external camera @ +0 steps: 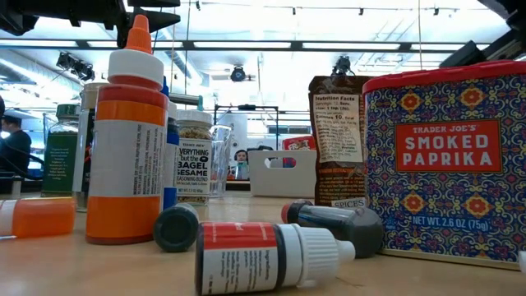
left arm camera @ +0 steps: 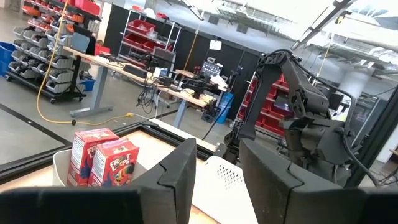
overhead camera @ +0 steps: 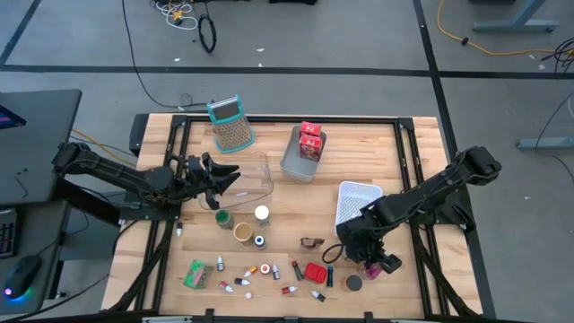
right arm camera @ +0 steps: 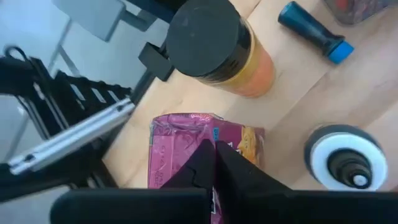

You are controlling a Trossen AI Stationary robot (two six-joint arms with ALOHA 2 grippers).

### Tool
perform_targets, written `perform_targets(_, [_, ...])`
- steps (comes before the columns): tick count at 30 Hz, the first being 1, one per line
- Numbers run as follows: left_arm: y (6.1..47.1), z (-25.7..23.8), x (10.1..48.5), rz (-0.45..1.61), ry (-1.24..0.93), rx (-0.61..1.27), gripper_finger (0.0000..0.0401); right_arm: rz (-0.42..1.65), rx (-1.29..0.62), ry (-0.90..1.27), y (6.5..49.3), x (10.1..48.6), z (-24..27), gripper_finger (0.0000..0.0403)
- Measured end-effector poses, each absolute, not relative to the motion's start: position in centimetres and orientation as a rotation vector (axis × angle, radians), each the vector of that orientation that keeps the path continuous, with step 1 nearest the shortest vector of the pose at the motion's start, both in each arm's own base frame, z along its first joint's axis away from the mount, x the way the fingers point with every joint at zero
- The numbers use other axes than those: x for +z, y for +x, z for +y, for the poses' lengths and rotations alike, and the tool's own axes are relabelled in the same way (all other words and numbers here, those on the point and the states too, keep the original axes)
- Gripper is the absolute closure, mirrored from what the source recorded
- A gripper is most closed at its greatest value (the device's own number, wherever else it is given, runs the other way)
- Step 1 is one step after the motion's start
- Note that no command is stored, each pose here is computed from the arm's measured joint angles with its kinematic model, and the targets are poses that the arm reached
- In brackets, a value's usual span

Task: Pick & Place Kitchen Items
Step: Put the purple cereal box into the gray bin

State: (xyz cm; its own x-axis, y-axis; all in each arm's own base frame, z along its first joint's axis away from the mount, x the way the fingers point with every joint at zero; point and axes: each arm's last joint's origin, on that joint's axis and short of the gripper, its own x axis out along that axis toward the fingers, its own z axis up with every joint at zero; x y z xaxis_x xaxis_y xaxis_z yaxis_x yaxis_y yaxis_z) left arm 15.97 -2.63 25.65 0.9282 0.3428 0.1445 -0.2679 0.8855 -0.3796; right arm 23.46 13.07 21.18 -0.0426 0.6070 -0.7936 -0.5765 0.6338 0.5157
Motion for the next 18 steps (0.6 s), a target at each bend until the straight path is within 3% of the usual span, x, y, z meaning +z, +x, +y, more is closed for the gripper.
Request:
perform_targets(12, [16.0,-2.6,25.6,-0.208,-0.345,0.321,0.0269,1.355,0.71,0.439,21.9,24.9,12.1,0.0395])
perform_targets(18, [16.0,-2.6,25.6,-0.207,-0.344,0.322,0.0269,1.256,0.663,0.515,19.8,28.0,11.0,0.0396])
